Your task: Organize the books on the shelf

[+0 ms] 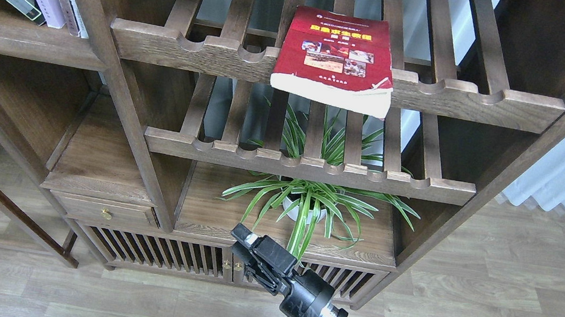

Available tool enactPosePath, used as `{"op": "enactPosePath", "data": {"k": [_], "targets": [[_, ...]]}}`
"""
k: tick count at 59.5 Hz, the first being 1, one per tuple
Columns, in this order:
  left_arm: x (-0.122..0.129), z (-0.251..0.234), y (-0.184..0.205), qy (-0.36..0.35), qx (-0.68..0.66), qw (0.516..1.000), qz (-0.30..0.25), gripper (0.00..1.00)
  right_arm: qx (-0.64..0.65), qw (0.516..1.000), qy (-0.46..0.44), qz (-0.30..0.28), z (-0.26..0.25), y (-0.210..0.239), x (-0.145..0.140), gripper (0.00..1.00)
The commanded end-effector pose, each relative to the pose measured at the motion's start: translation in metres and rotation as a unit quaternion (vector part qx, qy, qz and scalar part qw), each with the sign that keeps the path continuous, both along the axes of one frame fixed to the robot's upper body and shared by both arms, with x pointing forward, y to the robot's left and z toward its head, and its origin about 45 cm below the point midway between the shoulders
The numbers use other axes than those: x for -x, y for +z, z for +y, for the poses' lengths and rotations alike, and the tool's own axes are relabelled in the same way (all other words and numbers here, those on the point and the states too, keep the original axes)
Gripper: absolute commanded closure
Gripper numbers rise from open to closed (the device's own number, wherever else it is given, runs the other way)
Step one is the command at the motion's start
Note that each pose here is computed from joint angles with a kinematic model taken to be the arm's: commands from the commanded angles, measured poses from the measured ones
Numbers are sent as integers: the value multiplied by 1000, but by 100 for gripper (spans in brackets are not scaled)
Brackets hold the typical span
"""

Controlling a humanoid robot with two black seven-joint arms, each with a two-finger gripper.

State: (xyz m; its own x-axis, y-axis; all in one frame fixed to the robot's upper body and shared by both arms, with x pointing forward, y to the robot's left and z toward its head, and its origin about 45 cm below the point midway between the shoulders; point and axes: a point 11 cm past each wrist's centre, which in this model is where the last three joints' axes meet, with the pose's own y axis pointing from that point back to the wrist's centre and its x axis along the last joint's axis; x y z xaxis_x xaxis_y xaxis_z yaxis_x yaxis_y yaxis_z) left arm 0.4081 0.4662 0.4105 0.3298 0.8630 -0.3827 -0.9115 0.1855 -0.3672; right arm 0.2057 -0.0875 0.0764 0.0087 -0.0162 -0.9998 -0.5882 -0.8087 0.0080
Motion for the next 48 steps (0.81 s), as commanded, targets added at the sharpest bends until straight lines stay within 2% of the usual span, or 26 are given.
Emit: {"op": "enactPosePath", "data": {"k": [1,12,22,28,40,48], "targets": [[10,5,-6,3,9,1000,0,54,1,1000,1,-1,0,0,0,21],[27,10,-24,8,11,1000,11,49,1,1000,0,-1,0,0,0,21],[44,12,-45,3,32,999,31,49,1,1000,0,-1,0,0,0,21],[52,19,-45,11,40,999,26,48,1,1000,0,-1,0,0,0,21],[68,13,-54,1,41,999,35,42,0,1000,-1,-2,0,1,-1,21],[81,10,-71,-4,43,997,57,35,-1,1000,-3,-3,-1,2,-2,21]]}}
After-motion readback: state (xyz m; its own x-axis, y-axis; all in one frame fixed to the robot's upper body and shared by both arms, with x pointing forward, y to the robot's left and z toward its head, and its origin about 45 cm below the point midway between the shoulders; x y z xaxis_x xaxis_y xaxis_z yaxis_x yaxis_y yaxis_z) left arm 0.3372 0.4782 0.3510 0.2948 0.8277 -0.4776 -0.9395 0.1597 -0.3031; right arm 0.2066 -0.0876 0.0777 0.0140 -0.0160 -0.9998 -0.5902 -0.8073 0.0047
